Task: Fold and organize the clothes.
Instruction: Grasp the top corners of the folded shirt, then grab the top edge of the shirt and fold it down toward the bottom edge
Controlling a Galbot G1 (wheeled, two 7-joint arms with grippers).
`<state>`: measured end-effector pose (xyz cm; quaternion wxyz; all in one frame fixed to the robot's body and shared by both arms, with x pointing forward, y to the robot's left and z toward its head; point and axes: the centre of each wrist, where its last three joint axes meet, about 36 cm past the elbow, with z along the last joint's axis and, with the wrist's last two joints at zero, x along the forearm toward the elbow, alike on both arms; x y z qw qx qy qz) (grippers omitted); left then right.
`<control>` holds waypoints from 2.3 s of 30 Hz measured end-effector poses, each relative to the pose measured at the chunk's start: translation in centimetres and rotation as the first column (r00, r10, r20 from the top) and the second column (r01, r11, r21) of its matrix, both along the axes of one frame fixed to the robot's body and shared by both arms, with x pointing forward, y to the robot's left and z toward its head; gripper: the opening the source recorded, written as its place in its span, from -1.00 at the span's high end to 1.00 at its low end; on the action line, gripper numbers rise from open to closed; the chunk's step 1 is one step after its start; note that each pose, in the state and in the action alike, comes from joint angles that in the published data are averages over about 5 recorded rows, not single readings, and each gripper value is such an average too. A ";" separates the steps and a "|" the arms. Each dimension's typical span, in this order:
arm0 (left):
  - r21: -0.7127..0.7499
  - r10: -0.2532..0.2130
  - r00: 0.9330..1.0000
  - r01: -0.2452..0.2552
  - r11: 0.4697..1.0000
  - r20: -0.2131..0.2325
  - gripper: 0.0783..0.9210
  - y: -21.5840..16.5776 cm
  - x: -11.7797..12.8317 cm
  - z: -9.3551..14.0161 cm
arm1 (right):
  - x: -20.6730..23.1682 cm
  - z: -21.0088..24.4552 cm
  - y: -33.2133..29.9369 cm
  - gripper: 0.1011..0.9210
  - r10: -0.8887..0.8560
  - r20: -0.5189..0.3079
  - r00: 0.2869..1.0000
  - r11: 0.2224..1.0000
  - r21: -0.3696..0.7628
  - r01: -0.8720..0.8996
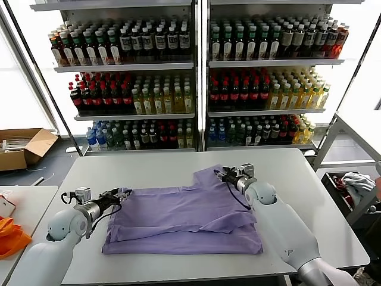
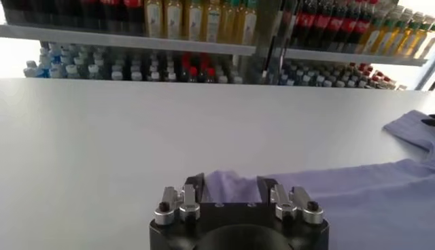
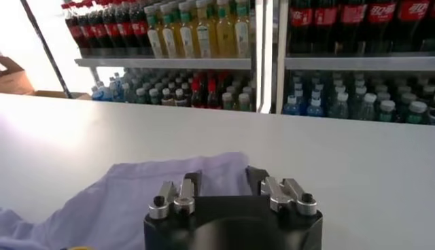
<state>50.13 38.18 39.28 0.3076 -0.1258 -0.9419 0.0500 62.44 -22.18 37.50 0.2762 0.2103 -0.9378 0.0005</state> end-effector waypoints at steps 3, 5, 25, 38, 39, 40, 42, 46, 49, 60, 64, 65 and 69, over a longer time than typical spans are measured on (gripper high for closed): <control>-0.006 -0.009 1.000 0.009 1.000 -0.004 0.23 0.0 -0.1 -0.2 | -0.1 0.1 0.4 0.54 0.007 0.000 1.000 1.000 0.011 -0.007; -0.010 -0.013 1.000 0.013 1.000 -0.005 0.40 0.1 -0.2 -0.2 | -0.2 0.2 0.4 0.67 0.009 0.001 1.000 1.000 0.020 -0.009; -0.016 -0.029 0.999 0.030 0.999 0.041 0.98 1.1 -1.9 2.1 | -3.8 5.2 -0.9 0.99 -0.003 0.101 0.995 0.986 0.167 -0.014; 0.024 -0.062 0.990 0.059 0.998 0.125 0.98 0.6 -6.9 5.5 | -13.4 6.6 -4.4 0.99 -0.011 0.162 0.987 0.979 0.202 -0.022; 0.028 -0.065 0.990 0.062 0.998 0.126 0.98 0.6 -7.3 5.7 | -14.4 6.7 -4.6 0.99 -0.009 0.165 0.986 0.980 0.199 -0.024; 0.031 -0.070 0.989 0.066 0.997 0.127 0.98 0.5 -7.8 5.8 | -15.3 6.7 -4.8 0.99 -0.007 0.167 0.986 0.980 0.197 -0.027; 0.036 -0.078 0.989 0.074 0.997 0.126 0.98 0.5 -8.8 6.0 | -17.3 6.7 -5.1 0.99 -0.001 0.168 0.986 0.981 0.193 -0.032; 0.046 -0.096 0.989 0.091 0.995 0.116 0.98 0.5 -10.9 6.3 | -21.1 6.3 -5.4 0.99 0.010 0.161 0.987 0.981 0.188 -0.041; 0.052 -0.112 0.989 0.107 0.993 0.101 0.98 0.3 -12.5 6.2 | -23.7 6.0 -5.5 0.99 0.015 0.152 0.988 0.983 0.181 -0.043; 0.097 -0.146 0.987 0.139 0.986 0.061 0.76 -0.7 -16.2 6.0 | -29.1 6.4 -5.2 0.76 0.006 0.162 0.987 0.990 0.141 -0.030; 0.115 -0.131 0.988 0.122 0.986 0.076 0.47 -0.7 -16.6 6.7 | -29.8 6.9 -5.5 0.49 -0.011 0.200 0.980 0.992 0.124 -0.014; 0.118 -0.124 0.989 0.114 0.986 0.082 0.41 -0.7 -16.7 7.0 | -30.0 7.0 -5.6 0.40 -0.016 0.211 0.977 0.993 0.119 -0.010; 0.126 -0.090 0.991 0.077 0.989 0.104 0.14 -0.7 -17.2 7.7 | -30.5 7.2 -6.2 0.13 -0.044 0.264 0.963 0.995 0.102 0.017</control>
